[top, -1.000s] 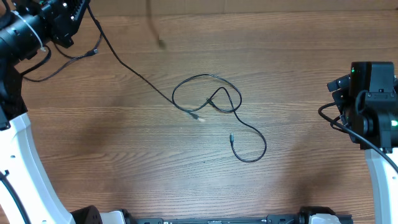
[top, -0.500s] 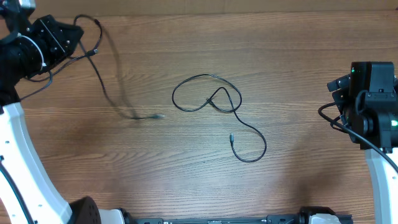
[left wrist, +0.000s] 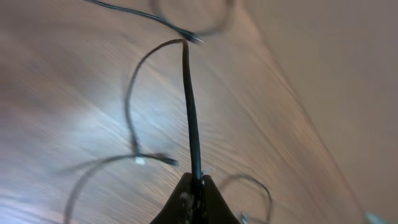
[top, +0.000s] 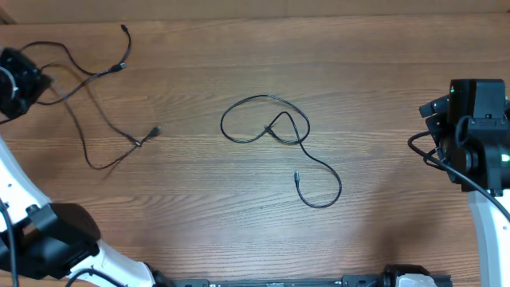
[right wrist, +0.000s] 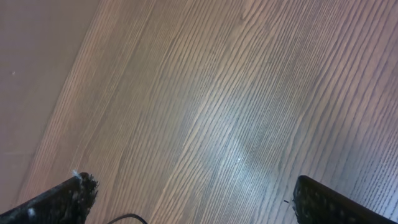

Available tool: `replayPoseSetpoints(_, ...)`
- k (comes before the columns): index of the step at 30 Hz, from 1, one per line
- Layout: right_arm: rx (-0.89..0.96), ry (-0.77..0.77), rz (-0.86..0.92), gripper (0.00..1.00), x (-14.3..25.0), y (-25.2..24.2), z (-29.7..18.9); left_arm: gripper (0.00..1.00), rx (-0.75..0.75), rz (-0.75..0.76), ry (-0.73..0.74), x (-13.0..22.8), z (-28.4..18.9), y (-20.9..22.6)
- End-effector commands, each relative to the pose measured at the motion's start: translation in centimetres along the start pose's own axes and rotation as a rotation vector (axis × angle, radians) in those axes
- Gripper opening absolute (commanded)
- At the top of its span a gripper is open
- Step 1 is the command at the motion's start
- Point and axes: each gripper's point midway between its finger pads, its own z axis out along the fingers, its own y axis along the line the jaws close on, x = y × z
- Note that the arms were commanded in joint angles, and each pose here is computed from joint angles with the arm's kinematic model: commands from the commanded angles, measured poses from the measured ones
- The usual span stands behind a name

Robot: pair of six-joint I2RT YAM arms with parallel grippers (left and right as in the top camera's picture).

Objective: Untangle cables

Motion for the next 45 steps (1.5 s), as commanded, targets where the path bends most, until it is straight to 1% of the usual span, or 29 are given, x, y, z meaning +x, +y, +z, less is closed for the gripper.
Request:
replayPoseSetpoints(1,-0.004,-0.021,0.004,1.0,-0.5,0.1,-0.2,0.04,-0.163,-0.074,-0.083,-2.8,-0.1,5.2)
replayPoseSetpoints(5,-0.004,-0.021,0.004,1.0,-0.5,0.1,-0.2,0.04,-0.335,-0.087,-0.191,-5.4,-1.2,9.3)
replayPoseSetpoints(7,-0.004,-0.021,0.004,1.0,-0.5,0.1,-0.2,0.05,-0.397,-0.031,-0.24,-6.7,-1.6,10.3)
replayPoseSetpoints(9,-0.004,-0.021,0.004,1.0,-0.5,0.1,-0.2,0.04,-0.424,0.068,-0.268,-7.8,-1.8,10.4)
replayPoseSetpoints(13,-0.004,-0.021,0.004,1.0,-0.5,0.1,-0.2,0.04,-0.431,0.151,-0.291,-9.3,-1.0,10.5)
replayPoseSetpoints(15,-0.004,-0.021,0.004,1.0,-0.5,0.1,-0.2,0.04,-0.462,0.147,-0.301,-10.0,-0.4,11.4)
replayPoseSetpoints(21,-0.004,-0.021,0.004,1.0,-0.5,0.1,-0.2,0.04,-0.646,0.136,-0.318,-11.6,1.1,15.3)
replayPoseSetpoints(26,-0.004,-0.021,0.004,1.0,-0.5,0.1,-0.2,0.04,-0.65,0.195,-0.394,-14.3,1.8,15.5)
replayPoseSetpoints(29,-0.004,-0.021,0.004,1.0,-0.5,0.1,-0.2,0.04,-0.621,0.204,-0.463,-15.9,1.3,15.0)
replayPoseSetpoints(31,-0.004,-0.021,0.004,1.0,-0.5,0.1,-0.2,0.04,-0.594,0.244,-0.485,-16.7,1.2,14.5)
replayPoseSetpoints(35,-0.004,-0.021,0.004,1.0,-0.5,0.1,-0.2,0.04,-0.612,0.3,-0.475,-17.1,1.0,15.0)
replayPoseSetpoints(37,-0.004,-0.021,0.004,1.0,-0.5,0.1,-0.2,0.04,-0.642,0.282,-0.462,-16.8,0.7,16.3)
replayPoseSetpoints(41,-0.004,-0.021,0.004,1.0,-0.5,0.1,-0.2,0.05,-0.654,0.21,-0.43,-16.0,0.8,18.8)
replayPoseSetpoints(42,-0.004,-0.021,0.004,1.0,-0.5,0.1,-0.2,0.09,-0.657,0.201,-0.41,-15.6,1.0,19.4)
replayPoseSetpoints(43,-0.004,-0.021,0.004,1.0,-0.5,0.1,-0.2,0.17,-0.665,0.191,-0.39,-15.1,1.1,20.1)
replayPoseSetpoints(45,-0.004,-0.021,0.004,1.0,-0.5,0.1,-0.2,0.4,-0.667,0.18,-0.364,-14.6,1.4,20.9)
